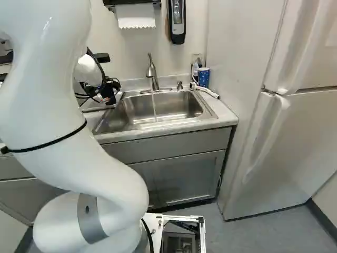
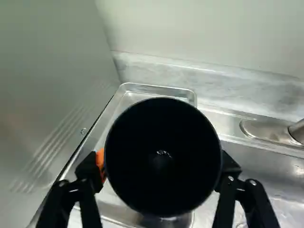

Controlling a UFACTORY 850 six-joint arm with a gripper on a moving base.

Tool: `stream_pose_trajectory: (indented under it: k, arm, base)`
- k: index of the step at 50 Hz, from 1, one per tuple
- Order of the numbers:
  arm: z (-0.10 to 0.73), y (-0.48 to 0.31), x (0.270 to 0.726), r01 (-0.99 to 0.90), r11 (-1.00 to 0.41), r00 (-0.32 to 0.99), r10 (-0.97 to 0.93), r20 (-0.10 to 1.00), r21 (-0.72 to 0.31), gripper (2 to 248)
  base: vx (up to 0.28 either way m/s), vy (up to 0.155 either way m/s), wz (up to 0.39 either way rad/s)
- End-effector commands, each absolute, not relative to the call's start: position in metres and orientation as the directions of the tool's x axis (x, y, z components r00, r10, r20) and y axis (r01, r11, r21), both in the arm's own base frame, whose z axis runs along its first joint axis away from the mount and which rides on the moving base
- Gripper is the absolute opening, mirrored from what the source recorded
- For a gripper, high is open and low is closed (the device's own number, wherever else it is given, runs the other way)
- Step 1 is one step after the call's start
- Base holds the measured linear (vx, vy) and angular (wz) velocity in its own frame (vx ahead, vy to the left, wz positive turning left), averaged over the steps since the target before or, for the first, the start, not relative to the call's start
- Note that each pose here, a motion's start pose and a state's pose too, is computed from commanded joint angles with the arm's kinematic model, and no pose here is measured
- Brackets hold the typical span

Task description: Rinse the cup and place it in the tray

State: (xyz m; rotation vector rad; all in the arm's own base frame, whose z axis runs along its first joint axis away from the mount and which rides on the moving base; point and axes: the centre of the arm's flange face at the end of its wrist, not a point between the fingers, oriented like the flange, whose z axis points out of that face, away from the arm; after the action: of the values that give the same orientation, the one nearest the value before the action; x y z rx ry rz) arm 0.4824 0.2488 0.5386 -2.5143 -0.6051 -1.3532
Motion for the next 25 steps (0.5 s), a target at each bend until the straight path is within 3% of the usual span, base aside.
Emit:
stream_pose_trajectory:
  k: [2, 3, 25]
  arm:
    - [0.5386, 0.2488, 0.4824, 0.455, -0.89, 0.491, 0.25, 0.835, -0.001, 209]
    - [0.5386, 0.2488, 0.4824, 0.455, -0.89, 0.491, 0.25, 0.835, -0.001, 244]
    - [0.5454, 0.248, 0.481, 0.455, -0.89, 0.481, 0.245, 0.842, -0.001, 247]
  base:
    - [0.0, 0.0, 0.0]
    - [0.0, 0.0, 0.0]
    - [0.0, 0.0, 0.0]
